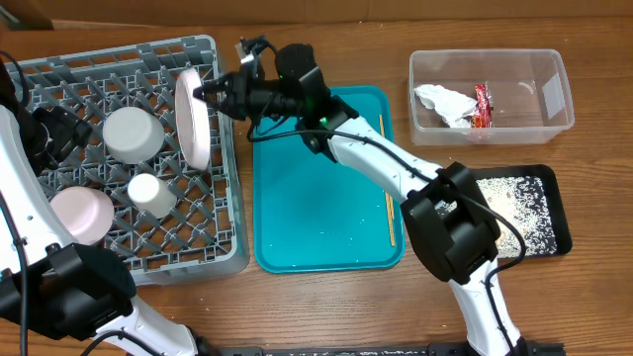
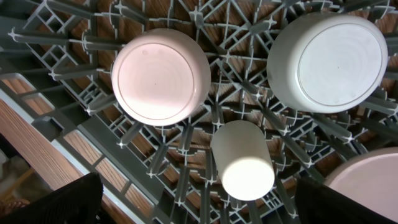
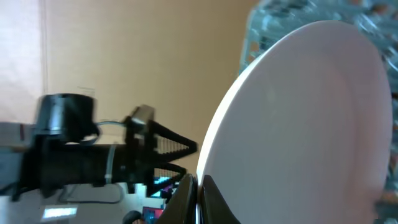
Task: Sort waste into correct bins and load items into the dishwasher
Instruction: 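Lower the white plate upright into the rack's right side and release, then move the right gripper over the chopsticks on the teal tray, then lower the right gripper around the chopsticks and close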
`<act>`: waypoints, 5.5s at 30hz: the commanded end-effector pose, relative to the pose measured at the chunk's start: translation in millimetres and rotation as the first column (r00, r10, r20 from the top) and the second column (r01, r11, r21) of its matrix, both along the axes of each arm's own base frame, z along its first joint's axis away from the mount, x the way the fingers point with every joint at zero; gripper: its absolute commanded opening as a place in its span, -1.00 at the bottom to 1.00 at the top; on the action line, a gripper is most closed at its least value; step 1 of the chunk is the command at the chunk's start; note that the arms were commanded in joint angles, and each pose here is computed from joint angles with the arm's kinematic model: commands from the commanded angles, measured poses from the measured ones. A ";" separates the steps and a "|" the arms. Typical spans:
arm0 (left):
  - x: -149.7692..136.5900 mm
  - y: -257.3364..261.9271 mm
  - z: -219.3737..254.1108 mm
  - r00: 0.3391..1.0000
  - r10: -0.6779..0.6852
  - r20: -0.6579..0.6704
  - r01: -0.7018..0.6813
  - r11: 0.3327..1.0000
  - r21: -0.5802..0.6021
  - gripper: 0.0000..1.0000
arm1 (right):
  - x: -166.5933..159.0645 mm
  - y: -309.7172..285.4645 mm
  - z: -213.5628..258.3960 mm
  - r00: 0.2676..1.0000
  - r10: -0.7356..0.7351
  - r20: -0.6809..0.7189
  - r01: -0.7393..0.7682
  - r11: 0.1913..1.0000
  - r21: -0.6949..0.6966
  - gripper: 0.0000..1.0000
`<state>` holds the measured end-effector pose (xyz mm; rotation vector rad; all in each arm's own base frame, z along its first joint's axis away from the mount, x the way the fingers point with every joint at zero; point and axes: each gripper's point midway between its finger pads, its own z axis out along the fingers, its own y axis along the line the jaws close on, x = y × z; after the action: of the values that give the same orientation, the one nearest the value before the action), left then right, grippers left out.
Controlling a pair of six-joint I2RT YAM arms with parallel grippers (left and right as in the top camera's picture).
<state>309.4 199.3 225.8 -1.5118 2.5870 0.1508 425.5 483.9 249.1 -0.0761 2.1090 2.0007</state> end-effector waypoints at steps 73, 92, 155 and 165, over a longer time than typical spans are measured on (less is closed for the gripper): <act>1.7 -0.2 6.9 1.000 0.011 0.024 -0.012 1.000 0.010 1.00 | -51.3 -309.3 -61.3 0.962 -0.273 0.002 0.016 0.048 -0.999 0.23; 1.7 -0.2 6.9 1.000 0.011 0.024 -0.012 1.000 0.010 1.00 | -68.7 -296.5 -197.8 0.952 -0.293 -0.092 -0.081 0.051 -0.995 -0.18; 1.7 -0.2 6.9 1.000 0.011 0.024 -0.012 1.000 0.010 1.00 | -75.1 -320.2 -244.1 0.963 -0.267 -0.023 -0.040 -0.060 -0.997 -0.30; 1.7 -0.2 6.9 1.000 0.011 0.024 -0.012 1.000 0.010 1.00 | -71.5 -318.1 -230.1 0.955 -0.297 -0.023 -0.042 -0.057 -0.998 -0.60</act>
<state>309.4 199.3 225.8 -1.5118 2.5871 0.1502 346.2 160.7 7.4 0.1208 3.0809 -0.2116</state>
